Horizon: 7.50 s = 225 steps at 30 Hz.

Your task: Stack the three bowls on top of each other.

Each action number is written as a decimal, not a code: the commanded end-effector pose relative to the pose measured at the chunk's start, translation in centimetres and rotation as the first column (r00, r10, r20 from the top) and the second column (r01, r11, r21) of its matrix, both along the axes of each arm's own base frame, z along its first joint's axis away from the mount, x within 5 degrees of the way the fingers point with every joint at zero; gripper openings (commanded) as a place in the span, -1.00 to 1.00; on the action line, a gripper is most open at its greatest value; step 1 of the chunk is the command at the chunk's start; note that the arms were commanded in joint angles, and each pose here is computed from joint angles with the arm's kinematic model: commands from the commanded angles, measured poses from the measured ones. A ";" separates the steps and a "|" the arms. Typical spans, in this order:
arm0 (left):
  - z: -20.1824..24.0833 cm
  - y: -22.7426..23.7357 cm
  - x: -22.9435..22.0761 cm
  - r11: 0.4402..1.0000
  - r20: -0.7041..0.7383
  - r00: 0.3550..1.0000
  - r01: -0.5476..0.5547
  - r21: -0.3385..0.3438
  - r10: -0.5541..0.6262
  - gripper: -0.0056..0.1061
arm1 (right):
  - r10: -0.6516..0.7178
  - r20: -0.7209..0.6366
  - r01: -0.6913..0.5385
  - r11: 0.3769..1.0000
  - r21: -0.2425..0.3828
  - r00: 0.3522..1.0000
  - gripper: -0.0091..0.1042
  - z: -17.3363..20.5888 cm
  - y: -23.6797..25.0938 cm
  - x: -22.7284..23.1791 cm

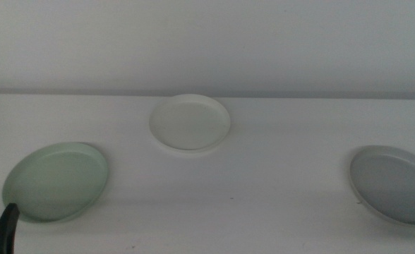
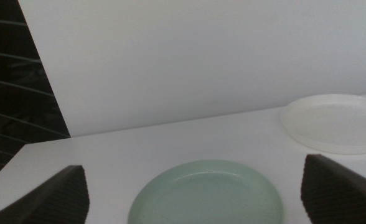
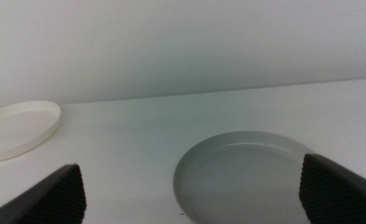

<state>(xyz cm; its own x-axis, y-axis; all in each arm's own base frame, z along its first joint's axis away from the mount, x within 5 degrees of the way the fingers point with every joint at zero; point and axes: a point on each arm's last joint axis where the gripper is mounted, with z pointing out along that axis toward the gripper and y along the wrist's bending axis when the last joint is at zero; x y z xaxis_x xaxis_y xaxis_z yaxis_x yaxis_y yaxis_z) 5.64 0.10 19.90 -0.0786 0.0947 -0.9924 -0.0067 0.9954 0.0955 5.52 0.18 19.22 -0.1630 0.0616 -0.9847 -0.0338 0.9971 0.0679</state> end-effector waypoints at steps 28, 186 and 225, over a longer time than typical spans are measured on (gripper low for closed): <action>11.7 0.3 13.8 0.997 -0.846 0.533 -0.071 -0.025 0.016 0.73 | -0.005 0.008 0.005 1.000 -0.014 1.000 0.78 -1.2 0.0 -0.1; 6.8 -15.6 35.9 0.998 -0.923 0.384 0.060 0.002 -0.021 0.78 | -0.005 0.008 0.005 1.000 -0.014 1.000 0.78 -1.2 0.0 -0.1; -5.7 -13.6 43.4 0.992 -0.974 0.203 -0.056 -0.116 -0.102 -0.04 | -0.005 0.008 0.005 1.000 -0.014 1.000 0.78 -1.2 0.0 -0.1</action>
<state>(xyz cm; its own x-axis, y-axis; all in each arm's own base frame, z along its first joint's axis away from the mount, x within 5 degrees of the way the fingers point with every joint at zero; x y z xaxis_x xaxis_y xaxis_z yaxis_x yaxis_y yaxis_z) 49.08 -13.60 14.35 -0.9893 0.0223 -0.1442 0.0340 0.9963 -0.0791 5.52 0.18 19.22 -0.1630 0.0616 -0.9847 -0.0338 0.9971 0.0679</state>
